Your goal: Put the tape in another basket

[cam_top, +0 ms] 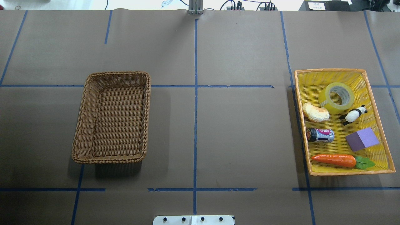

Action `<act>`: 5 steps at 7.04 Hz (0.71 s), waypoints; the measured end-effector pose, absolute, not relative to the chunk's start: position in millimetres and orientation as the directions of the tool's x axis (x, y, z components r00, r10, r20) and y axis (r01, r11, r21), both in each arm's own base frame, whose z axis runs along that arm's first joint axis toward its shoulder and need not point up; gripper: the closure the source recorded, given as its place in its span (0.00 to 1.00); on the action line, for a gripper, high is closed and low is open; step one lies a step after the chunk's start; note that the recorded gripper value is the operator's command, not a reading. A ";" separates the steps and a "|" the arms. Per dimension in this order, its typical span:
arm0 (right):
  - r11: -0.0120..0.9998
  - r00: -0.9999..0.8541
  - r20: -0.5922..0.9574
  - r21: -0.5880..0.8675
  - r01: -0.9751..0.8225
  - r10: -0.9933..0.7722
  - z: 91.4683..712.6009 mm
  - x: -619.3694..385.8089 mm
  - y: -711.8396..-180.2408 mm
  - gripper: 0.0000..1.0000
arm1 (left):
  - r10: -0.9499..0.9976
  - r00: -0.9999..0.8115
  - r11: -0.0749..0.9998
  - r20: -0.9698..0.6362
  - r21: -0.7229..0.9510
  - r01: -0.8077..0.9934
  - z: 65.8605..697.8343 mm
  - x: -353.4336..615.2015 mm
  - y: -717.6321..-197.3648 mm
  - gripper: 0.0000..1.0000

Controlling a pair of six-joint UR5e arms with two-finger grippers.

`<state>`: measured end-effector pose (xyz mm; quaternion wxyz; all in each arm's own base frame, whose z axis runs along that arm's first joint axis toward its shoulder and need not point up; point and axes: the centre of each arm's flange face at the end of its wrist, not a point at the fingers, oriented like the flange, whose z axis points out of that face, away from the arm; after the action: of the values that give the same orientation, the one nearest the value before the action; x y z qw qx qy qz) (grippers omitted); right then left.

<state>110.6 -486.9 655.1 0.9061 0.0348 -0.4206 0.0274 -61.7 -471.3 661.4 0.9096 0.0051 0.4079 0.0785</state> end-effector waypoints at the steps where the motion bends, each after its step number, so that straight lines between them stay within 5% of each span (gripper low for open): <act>1: 0.996 0.645 0.764 0.043 -0.079 0.018 653.6 110.7 -488.3 0.00 | 0.149 0.655 0.987 -0.741 0.076 -0.139 659.9 -61.7 -472.5 0.00; 5: 0.989 0.665 0.746 0.128 -0.070 -0.050 607.5 111.1 -529.7 0.00 | 0.154 0.655 0.987 -0.740 0.083 -0.138 656.1 -61.8 -473.9 0.00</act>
<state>111.1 -529.7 607.5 0.9094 0.0730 -0.4095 0.0055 -61.8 -473.9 656.1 0.9096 0.0099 0.4075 0.0804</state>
